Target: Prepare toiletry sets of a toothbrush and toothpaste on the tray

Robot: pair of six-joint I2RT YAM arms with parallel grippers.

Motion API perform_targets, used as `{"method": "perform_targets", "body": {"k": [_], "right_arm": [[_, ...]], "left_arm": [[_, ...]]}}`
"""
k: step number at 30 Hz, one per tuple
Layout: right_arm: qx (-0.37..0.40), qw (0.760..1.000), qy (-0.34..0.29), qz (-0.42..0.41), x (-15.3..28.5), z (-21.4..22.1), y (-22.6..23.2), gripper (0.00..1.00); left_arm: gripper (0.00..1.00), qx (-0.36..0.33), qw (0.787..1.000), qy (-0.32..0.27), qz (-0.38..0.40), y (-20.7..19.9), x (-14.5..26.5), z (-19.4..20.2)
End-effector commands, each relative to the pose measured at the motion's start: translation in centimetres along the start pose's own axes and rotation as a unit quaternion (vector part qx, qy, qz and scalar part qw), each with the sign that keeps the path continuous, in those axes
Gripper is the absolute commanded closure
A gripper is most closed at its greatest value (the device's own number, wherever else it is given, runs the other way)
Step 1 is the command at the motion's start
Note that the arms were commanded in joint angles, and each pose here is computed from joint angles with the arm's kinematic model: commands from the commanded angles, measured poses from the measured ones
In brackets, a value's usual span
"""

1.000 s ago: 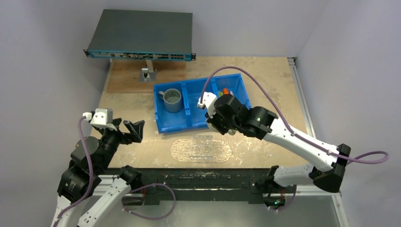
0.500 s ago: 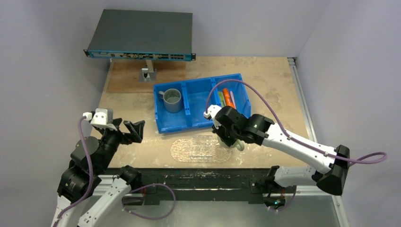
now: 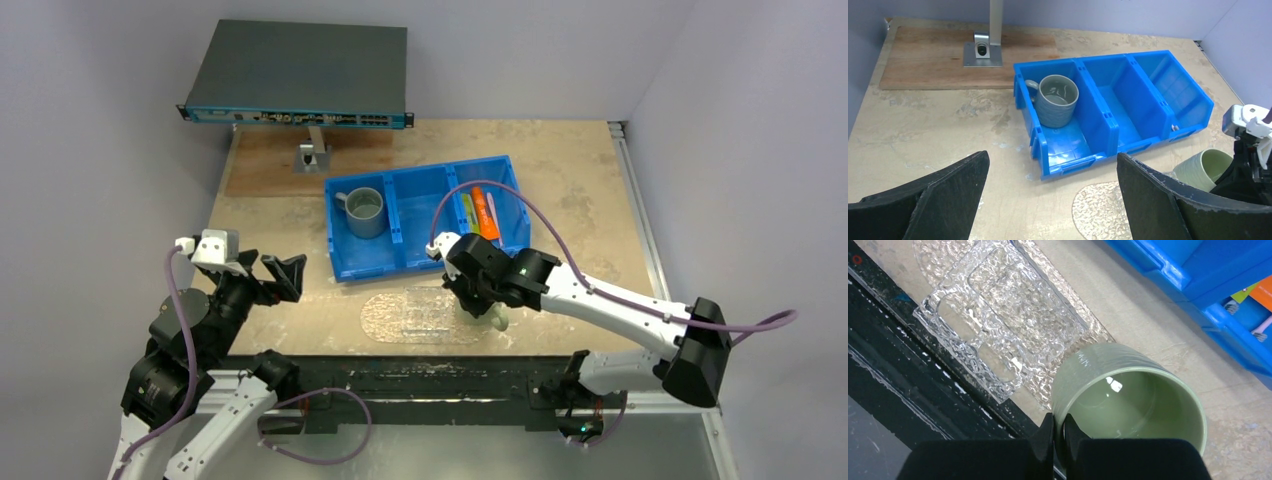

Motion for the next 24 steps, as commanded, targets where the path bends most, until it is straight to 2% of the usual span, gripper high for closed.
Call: {"method": "perform_targets", "body": {"k": [1, 24], "right_arm": [[-0.015, 0.999, -0.047, -0.012, -0.5, -1.8, 0.8, 1.0], [-0.051, 0.998, -0.02, -0.009, -2.9, -0.8, 1.3, 1.0]], "left_arm": [[0.0, -0.005, 1.0, -0.007, 0.0, 0.0, -0.3, -0.2], [0.0, -0.004, 1.0, -0.007, -0.001, 0.0, -0.3, -0.2]]}}
Point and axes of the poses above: each gripper's point midway between its finger pads, its own x axis back along the fingers, its own y axis along the line the jaws close on, z = x × y, the point moved 7 cm from there along x, back along the fingers, and after that the axes turned 8 degrees about -x, right-handed, at the moved point
